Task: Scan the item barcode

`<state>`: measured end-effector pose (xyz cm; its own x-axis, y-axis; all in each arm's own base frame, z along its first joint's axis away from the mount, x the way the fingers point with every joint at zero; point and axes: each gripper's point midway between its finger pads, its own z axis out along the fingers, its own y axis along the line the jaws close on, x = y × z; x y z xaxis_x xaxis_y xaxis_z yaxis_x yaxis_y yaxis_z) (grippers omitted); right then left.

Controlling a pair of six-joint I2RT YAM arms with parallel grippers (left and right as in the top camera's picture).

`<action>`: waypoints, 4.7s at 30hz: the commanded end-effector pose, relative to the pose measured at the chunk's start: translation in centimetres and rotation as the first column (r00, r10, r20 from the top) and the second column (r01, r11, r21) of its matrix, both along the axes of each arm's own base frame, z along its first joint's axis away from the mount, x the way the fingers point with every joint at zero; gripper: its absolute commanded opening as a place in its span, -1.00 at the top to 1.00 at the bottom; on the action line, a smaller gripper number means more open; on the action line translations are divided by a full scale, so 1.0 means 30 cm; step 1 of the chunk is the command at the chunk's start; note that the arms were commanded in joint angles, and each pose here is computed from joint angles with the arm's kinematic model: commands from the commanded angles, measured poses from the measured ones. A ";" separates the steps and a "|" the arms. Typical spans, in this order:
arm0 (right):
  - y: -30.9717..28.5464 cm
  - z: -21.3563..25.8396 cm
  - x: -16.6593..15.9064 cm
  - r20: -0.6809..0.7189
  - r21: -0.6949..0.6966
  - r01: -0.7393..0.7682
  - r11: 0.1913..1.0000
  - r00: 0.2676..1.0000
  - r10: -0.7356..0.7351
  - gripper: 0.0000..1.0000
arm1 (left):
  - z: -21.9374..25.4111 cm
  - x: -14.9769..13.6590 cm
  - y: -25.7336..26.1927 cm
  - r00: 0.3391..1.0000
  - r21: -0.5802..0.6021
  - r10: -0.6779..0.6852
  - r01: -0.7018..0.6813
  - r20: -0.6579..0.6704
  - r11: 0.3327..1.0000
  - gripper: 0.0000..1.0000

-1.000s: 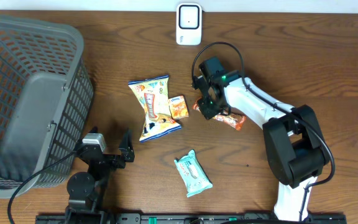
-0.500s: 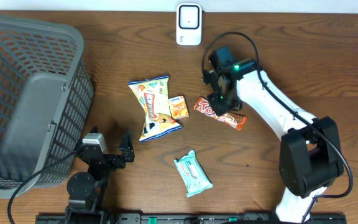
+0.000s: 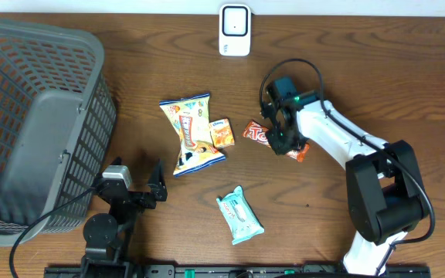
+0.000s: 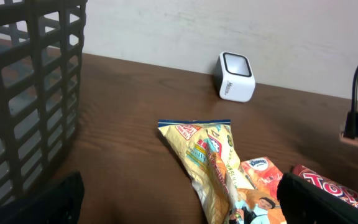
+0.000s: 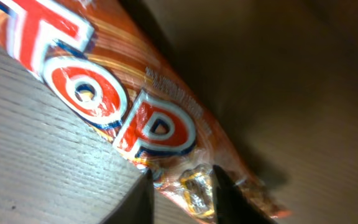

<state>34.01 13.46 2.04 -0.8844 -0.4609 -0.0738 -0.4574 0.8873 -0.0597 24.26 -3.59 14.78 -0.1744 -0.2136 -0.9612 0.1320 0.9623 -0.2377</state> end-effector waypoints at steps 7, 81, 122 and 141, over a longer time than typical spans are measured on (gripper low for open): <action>0.097 0.108 0.008 0.058 -0.036 -0.199 0.979 0.978 0.201 -0.49 | -0.056 -0.001 0.000 0.999 -0.010 -0.001 0.000 -0.043 1.000 -0.96; 0.483 0.636 -0.259 -0.400 0.915 0.331 0.231 0.812 0.424 0.98 | -0.056 -0.001 0.000 0.999 -0.010 -0.001 0.000 -0.043 1.000 -0.96; 0.390 0.285 0.630 0.286 0.508 -0.033 0.861 0.949 -0.132 0.98 | -0.056 -0.001 0.000 0.999 -0.010 -0.001 0.000 -0.043 1.000 -0.96; 0.344 0.273 0.925 0.322 0.571 0.105 0.814 0.883 -0.340 0.99 | -0.056 -0.001 0.000 0.999 -0.010 -0.001 0.000 -0.043 1.000 -0.96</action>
<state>61.62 23.81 9.74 -0.7925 -0.0641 -0.6066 -0.3031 0.9043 0.3005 24.26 -3.59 14.77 -0.1748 -0.2135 -0.9612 0.1319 0.9623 -0.2378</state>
